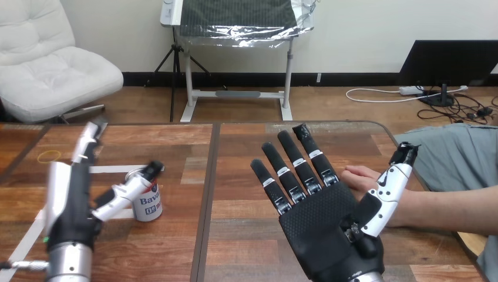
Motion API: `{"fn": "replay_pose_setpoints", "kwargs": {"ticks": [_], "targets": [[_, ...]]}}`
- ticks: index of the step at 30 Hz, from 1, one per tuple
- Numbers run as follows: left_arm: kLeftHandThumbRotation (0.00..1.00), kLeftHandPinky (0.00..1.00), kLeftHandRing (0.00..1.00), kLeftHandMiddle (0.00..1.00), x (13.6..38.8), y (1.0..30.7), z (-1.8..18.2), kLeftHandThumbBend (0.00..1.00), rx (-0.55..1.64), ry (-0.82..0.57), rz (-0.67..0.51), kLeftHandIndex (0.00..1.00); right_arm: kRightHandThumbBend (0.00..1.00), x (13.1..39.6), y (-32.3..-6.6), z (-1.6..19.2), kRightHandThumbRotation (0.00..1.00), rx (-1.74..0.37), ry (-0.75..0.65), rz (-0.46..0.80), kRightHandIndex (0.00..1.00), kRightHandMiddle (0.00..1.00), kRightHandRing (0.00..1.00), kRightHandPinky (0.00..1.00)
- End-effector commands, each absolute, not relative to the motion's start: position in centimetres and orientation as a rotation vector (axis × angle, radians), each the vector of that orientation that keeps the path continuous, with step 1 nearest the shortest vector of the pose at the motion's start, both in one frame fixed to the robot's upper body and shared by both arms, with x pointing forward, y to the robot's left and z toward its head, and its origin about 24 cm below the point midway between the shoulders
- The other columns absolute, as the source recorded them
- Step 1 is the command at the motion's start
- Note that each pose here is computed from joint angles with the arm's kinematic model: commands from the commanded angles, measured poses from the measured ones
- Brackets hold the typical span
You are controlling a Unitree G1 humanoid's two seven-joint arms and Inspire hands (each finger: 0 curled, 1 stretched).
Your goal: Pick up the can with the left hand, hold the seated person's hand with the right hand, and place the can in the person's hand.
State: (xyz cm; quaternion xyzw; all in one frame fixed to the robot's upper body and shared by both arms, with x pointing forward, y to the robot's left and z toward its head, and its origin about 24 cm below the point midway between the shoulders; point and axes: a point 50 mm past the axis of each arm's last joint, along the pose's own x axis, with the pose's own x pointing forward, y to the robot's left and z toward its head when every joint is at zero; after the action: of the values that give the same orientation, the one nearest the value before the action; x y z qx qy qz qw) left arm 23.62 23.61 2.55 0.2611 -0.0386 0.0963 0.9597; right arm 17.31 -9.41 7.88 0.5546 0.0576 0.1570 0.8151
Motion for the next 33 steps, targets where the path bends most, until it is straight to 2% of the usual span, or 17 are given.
{"fn": "replay_pose_setpoints", "kwargs": {"ticks": [1,33], "targets": [[0.58,0.88,0.93,0.94,26.1,23.2,4.4,0.99,0.545,-0.135,0.127,0.93,0.76,18.5,-9.0,10.0,1.0,1.237,0.007,0.379,1.0,1.0,1.0,1.0],[0.59,0.9,0.97,0.98,28.6,22.9,5.0,1.0,0.619,-0.087,0.042,0.96,0.75,18.7,-9.2,9.9,1.0,1.213,0.009,0.381,1.0,1.0,1.0,1.0]]}}
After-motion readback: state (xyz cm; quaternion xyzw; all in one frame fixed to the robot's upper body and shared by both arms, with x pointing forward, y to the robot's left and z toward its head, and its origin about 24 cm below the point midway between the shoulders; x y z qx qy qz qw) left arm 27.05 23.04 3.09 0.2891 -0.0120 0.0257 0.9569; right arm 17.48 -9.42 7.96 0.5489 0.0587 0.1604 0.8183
